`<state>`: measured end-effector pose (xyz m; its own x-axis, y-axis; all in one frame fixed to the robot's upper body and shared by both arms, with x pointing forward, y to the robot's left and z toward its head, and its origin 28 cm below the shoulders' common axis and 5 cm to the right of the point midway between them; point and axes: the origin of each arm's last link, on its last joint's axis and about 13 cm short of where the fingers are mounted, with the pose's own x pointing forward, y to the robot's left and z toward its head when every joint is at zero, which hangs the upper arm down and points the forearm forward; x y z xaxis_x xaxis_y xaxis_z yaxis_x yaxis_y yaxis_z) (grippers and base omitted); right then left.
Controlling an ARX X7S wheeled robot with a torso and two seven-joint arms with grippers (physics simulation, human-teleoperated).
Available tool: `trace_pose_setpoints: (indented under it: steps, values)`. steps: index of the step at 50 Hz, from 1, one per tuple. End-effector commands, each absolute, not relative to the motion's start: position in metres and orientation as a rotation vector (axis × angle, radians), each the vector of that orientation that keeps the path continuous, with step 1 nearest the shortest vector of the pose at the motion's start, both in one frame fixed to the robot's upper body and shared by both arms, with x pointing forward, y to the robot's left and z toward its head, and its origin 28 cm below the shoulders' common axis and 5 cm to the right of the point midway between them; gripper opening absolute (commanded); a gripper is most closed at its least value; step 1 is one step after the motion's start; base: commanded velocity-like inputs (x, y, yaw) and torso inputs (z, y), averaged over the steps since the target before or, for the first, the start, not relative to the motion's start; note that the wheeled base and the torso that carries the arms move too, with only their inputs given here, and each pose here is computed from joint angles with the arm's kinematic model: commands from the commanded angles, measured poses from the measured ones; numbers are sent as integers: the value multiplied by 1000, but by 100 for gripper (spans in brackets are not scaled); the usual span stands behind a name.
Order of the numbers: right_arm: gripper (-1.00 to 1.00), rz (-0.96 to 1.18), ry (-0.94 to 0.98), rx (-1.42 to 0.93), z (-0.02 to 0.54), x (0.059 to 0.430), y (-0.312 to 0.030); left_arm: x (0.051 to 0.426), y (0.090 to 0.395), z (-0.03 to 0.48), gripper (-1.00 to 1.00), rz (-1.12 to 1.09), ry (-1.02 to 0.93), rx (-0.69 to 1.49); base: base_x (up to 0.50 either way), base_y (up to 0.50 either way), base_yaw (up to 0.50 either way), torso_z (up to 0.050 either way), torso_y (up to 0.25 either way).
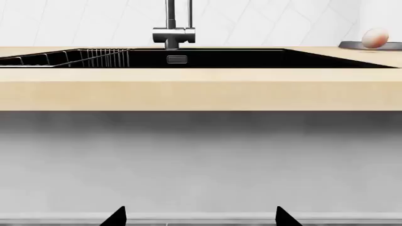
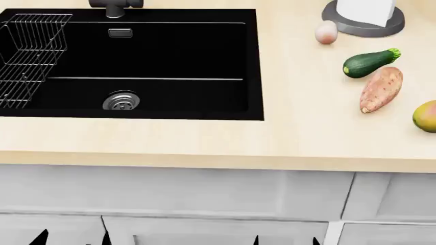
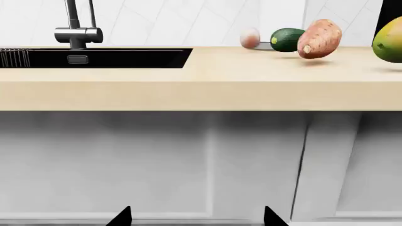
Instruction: There is a mixed pile of frozen fruits and vegetables on the counter. Locate all the frozen vegetables and place the items in a bowl on the counter. Take all the frozen fruits and defrost them in a running sink.
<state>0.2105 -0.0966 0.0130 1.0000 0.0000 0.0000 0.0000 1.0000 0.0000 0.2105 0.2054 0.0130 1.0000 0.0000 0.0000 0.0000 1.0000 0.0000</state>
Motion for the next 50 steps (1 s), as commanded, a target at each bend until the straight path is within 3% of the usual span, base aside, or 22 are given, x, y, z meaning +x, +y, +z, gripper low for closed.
trace_pose_setpoints:
  steps: [1,35,50]
  values:
    - [100,-1,3,2,13,210,-96,210,207,12,100,7,6,-26,0,0,0,0,0]
    - [100,-11,27,0,10,212,-97,210,206,14,100,1,-8,-16,0,0,0,0,0]
    - [100,-7,23,-12,10,212,-97,210,207,14,100,-1,-7,-18,0,-188,0,0,0]
